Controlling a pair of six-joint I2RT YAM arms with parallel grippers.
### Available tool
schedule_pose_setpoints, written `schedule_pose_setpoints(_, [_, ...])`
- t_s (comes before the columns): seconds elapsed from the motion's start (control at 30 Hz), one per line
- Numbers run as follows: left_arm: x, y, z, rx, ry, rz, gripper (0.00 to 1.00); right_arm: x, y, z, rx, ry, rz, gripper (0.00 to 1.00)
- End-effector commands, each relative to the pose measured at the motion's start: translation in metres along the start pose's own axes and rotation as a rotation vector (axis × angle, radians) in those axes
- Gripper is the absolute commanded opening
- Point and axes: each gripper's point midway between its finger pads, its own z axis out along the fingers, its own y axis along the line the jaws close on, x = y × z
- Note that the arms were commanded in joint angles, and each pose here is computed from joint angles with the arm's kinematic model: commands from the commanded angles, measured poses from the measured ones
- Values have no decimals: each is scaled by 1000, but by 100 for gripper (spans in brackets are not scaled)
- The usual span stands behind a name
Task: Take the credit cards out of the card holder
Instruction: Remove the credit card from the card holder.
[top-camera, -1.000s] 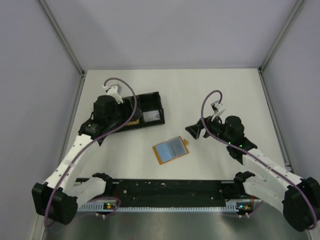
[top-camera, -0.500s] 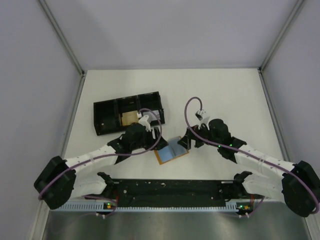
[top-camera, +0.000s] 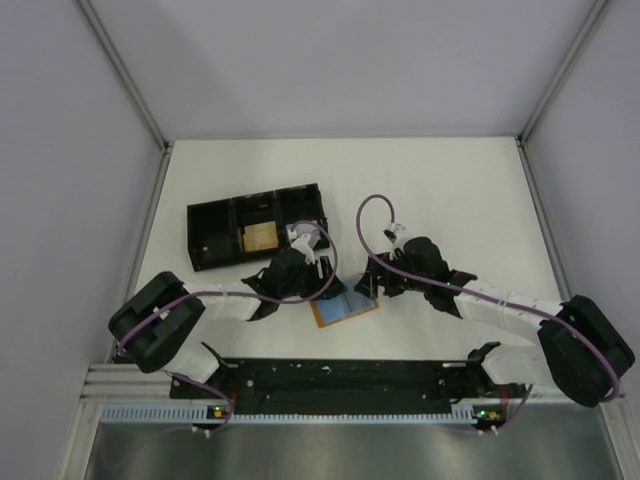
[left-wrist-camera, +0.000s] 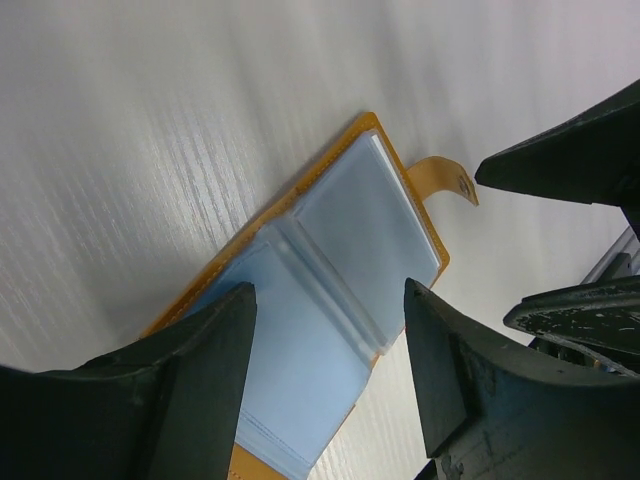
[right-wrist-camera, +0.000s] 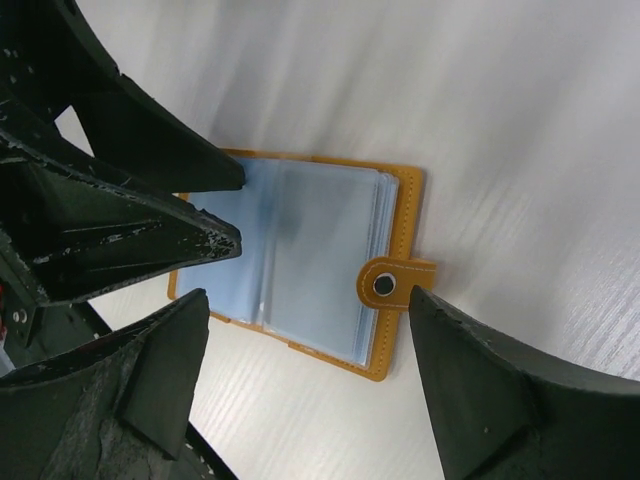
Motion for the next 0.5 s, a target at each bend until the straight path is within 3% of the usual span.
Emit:
schedule_pose_setpoints(0.0, [1, 2, 3, 3, -23, -32, 65, -23, 7, 8, 11, -52, 17, 78])
schedule_pose_setpoints(0.23, [10, 11, -2, -28, -7, -55, 63, -18, -6, 13, 81, -25, 41, 72])
schedule_pose_setpoints(0.47, [15, 13, -5, -33, 9, -64, 62, -20, 4, 14, 36, -24, 55, 59])
